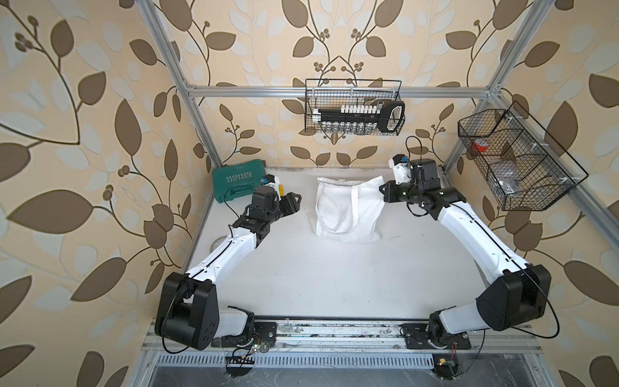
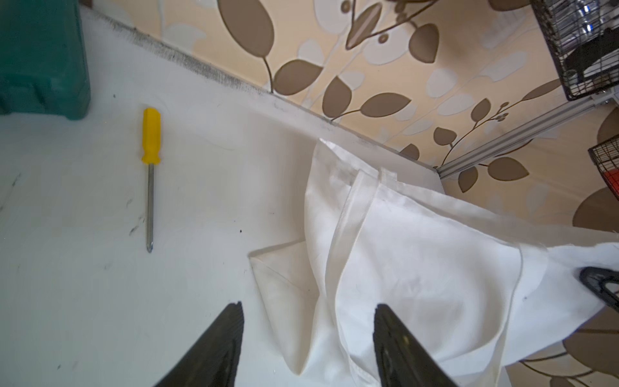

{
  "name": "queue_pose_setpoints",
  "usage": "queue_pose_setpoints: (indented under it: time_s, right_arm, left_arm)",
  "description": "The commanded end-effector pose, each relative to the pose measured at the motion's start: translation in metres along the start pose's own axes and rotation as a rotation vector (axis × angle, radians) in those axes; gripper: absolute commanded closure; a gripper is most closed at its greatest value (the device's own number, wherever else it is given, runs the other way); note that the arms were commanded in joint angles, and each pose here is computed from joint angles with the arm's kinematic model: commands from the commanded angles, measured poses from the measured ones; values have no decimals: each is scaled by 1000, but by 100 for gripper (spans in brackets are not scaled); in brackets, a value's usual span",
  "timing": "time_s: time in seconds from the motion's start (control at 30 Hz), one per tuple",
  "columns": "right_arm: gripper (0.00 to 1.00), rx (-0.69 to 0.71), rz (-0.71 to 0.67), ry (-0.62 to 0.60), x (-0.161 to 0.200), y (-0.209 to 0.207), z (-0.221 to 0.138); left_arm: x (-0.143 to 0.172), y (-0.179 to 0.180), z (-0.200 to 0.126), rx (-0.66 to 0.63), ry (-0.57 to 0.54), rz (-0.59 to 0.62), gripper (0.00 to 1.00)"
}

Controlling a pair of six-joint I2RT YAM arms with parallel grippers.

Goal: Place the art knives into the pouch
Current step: Adjust the pouch at the center of the board.

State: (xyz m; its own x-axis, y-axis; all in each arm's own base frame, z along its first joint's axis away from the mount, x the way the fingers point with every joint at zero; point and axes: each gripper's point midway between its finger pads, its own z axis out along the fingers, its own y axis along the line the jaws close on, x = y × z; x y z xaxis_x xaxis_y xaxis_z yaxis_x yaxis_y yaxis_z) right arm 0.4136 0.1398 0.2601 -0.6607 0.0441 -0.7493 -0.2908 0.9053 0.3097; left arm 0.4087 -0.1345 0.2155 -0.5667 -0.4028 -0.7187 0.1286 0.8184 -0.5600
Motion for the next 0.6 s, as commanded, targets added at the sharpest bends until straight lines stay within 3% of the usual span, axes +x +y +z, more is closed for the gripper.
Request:
queue_pose_setpoints:
  time_s: [0.0, 0.27, 0.47, 0.57]
  right_arm:
    - [100, -130, -44, -34, -3, 21, -6]
    - [100, -311, -73, -57, 16, 54, -15]
    - [100, -283, -79, -23, 42, 50, -14]
    - [100, -270, -109, -20, 56, 55, -13]
  left_arm:
    - [-29, -29, 12, 149, -100, 145, 35]
    - [10, -5, 66, 164, 56, 169, 35]
    - [5, 22, 89, 220, 51, 52, 35]
    - [5, 24, 105, 246, 102, 10, 35]
